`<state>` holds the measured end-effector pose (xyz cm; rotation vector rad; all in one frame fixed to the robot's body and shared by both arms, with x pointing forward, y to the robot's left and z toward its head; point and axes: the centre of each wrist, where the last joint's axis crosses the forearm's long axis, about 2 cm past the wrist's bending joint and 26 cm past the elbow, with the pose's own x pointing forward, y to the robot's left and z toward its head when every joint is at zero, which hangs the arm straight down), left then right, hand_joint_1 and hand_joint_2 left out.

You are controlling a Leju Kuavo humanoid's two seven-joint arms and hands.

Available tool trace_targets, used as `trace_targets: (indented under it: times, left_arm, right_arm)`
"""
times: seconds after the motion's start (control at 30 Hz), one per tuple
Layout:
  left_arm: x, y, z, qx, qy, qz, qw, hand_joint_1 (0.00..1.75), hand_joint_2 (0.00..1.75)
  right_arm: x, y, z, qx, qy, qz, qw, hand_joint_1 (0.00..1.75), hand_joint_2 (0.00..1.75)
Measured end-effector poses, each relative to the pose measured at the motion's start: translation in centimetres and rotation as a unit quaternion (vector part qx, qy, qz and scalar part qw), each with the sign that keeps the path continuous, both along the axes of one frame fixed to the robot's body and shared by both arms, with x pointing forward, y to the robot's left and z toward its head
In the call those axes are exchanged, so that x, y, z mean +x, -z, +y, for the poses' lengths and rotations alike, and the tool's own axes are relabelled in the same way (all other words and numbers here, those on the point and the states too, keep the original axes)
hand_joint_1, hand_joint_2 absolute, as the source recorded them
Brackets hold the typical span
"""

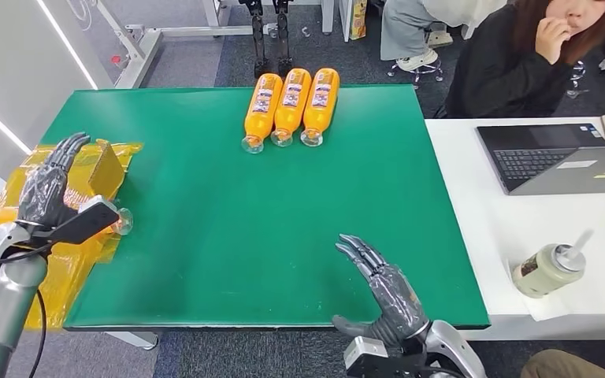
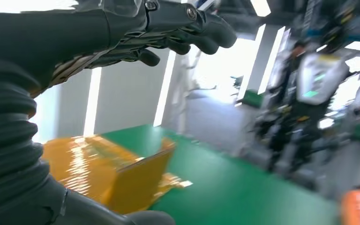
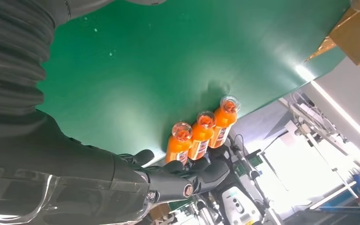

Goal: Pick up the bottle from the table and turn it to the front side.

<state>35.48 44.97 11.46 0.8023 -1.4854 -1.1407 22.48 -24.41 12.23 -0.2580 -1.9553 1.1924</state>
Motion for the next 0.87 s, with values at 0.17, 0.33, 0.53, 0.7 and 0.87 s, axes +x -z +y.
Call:
trace_targets:
  times: [0.17, 0.33, 0.53, 0.7, 0.87]
  left_arm:
    - [1.4, -2.9, -3.5, -0.057, 0.060, -0.058, 0.995, 0.00, 1.75]
    - [1.3, -3.4, -8.4, -0.128, 0.130, -0.082, 0.980, 0.00, 1.75]
    - [-0.8, -1.6, -14.2, -0.215, 0.185, -0.102, 0.953, 0.00, 1.75]
    - [-3.3, -0.1, -19.0, -0.275, 0.202, -0.127, 0.931, 0.00, 1.75]
    - [-4.6, -0.1, -22.0, -0.331, 0.211, -0.139, 0.909, 0.00, 1.75]
  right_arm:
    - [0.3, 0.0, 0.5, 0.006, 0.003, 0.000, 1.000, 0.00, 1.75]
    - [0.1, 0.3, 1.0, 0.015, 0.004, 0.001, 1.000, 0.00, 1.75]
    - [-0.5, 0.5, 1.4, 0.046, 0.010, -0.022, 0.999, 0.00, 1.75]
    - [-0.7, 0.3, 2.5, 0.078, 0.026, -0.057, 0.995, 0.00, 1.75]
    - [-0.8, 0.0, 3.6, 0.118, 0.028, -0.063, 0.991, 0.00, 1.75]
